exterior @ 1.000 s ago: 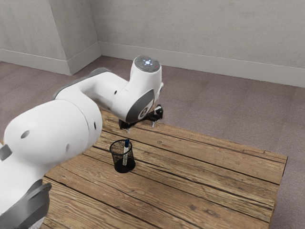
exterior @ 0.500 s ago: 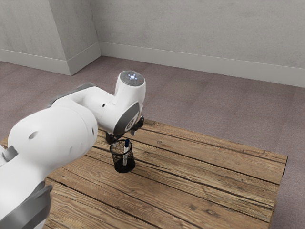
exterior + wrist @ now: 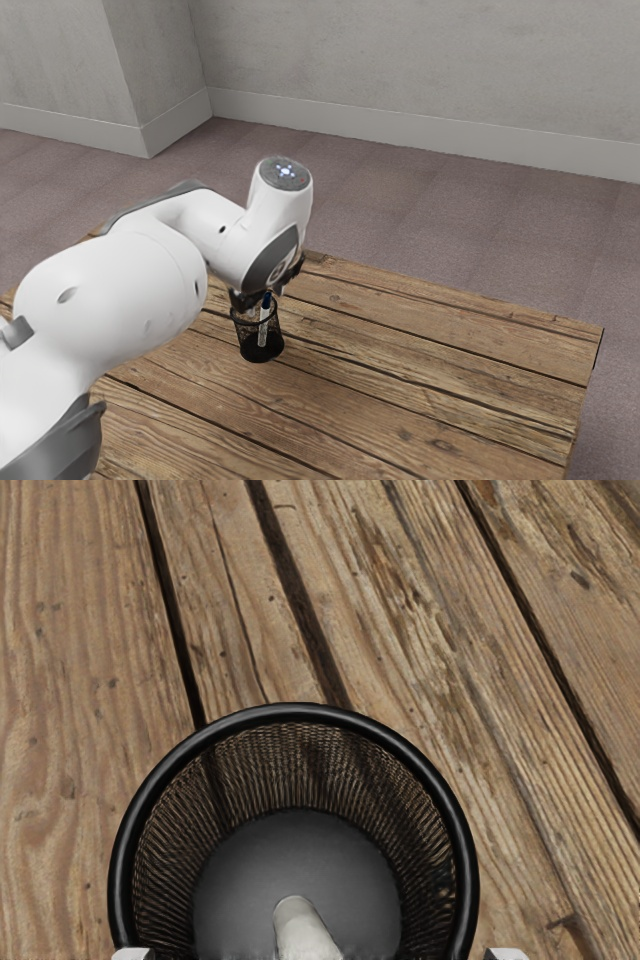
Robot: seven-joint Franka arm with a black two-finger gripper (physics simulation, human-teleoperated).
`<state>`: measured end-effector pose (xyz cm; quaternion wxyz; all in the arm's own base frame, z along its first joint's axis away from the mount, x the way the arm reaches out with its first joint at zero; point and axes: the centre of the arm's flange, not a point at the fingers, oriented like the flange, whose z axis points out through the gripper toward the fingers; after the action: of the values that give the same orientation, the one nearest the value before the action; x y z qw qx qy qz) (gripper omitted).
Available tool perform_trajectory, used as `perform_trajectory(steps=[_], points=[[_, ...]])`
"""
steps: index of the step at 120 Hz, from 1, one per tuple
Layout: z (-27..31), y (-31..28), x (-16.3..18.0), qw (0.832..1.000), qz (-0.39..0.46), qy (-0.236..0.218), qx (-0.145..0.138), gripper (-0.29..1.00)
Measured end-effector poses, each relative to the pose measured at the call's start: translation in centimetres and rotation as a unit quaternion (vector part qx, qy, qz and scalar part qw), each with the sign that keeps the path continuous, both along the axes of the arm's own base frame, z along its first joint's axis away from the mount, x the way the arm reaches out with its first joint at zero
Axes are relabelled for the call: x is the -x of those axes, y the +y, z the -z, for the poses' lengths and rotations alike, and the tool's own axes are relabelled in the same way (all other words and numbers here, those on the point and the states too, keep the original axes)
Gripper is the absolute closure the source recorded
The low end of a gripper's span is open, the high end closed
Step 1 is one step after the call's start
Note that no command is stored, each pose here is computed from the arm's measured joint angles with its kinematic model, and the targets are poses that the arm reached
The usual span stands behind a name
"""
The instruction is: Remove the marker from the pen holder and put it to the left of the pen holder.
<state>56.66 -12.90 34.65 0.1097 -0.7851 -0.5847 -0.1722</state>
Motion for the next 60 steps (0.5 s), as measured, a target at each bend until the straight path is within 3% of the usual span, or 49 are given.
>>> perform_trajectory(steps=[60], points=[[0.15,-0.41,0.07,1.000,-0.014,-0.006,-0.002,0.70]])
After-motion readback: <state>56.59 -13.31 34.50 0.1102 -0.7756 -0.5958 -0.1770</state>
